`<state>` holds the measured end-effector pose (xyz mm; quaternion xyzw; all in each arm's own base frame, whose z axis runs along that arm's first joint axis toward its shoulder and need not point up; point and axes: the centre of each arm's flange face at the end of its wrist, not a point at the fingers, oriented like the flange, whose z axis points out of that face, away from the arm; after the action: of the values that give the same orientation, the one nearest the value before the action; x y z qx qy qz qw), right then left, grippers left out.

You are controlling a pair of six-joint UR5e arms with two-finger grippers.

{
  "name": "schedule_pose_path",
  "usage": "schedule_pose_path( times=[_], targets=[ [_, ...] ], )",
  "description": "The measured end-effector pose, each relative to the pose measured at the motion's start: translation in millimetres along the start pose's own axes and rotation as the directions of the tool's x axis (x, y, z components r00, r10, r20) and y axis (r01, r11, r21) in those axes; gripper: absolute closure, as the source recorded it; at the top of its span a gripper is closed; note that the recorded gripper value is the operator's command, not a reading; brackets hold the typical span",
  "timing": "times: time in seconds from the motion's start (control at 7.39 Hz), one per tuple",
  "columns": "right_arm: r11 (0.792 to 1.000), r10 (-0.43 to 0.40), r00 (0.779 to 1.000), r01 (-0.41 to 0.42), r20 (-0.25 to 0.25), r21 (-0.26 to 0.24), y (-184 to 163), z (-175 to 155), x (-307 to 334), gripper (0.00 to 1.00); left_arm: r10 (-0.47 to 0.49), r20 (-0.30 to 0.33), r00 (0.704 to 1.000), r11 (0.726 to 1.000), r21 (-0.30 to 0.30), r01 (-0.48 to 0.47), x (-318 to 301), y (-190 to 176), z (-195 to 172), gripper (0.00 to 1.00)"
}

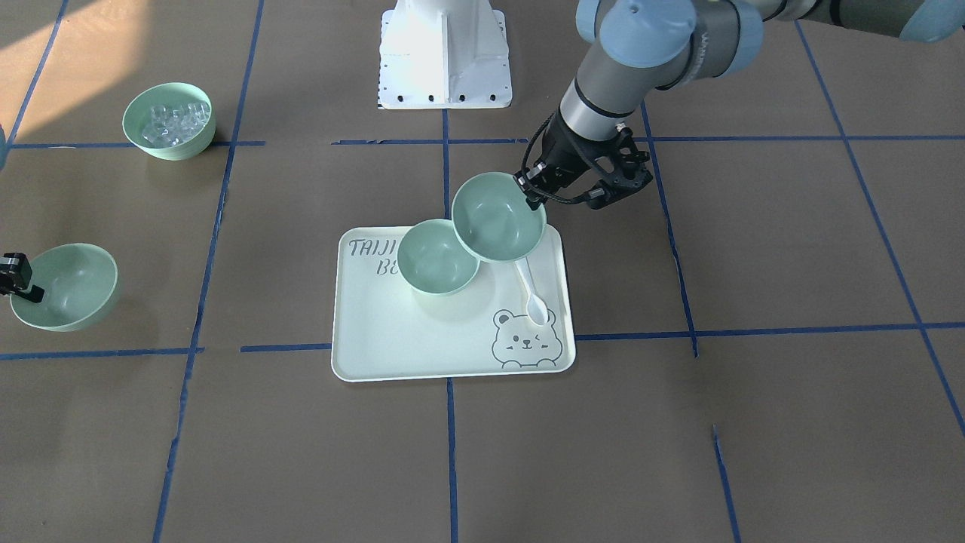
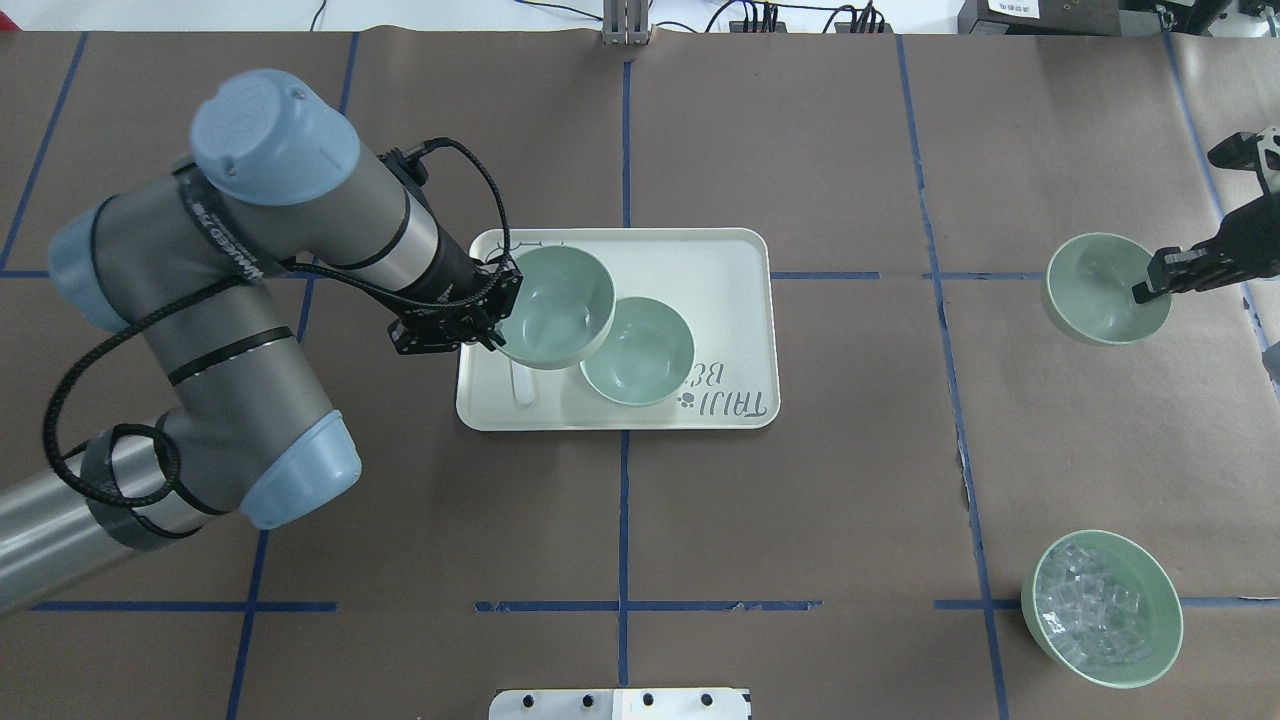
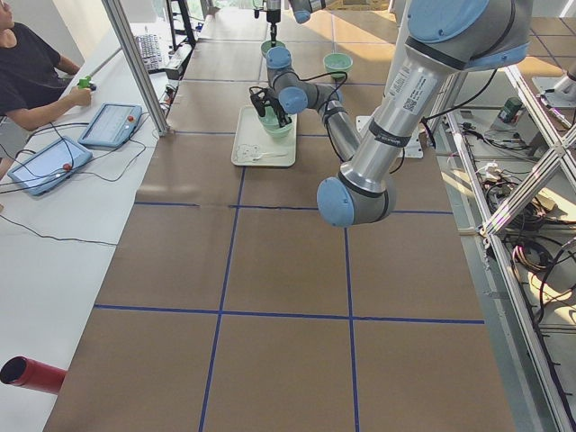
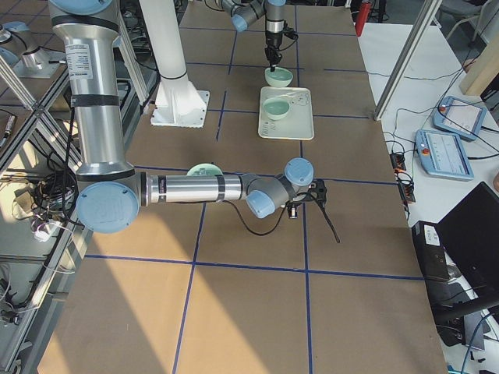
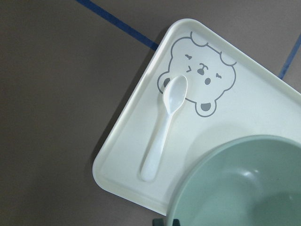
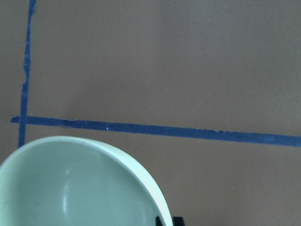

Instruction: Stack green bowls together

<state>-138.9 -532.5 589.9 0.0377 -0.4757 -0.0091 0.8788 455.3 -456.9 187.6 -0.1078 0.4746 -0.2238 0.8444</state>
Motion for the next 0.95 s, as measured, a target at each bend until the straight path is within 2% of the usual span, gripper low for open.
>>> schedule_pose_path(
  times=[0.41, 0.95],
  targets=[
    [1.000, 0.011, 0.997, -0.012, 0.071, 0.016, -15, -30, -6, 1.00, 0.025, 0.004, 1.000, 1.000, -0.018, -0.025, 31, 19, 45, 1.00],
    [1.000, 0.001, 0.996, -0.003, 0.084, 0.026, -17, -39, -13, 1.00, 0.042, -0.013, 0.999, 0.999, -0.029, -0.042, 39, 20, 63, 1.00]
  ],
)
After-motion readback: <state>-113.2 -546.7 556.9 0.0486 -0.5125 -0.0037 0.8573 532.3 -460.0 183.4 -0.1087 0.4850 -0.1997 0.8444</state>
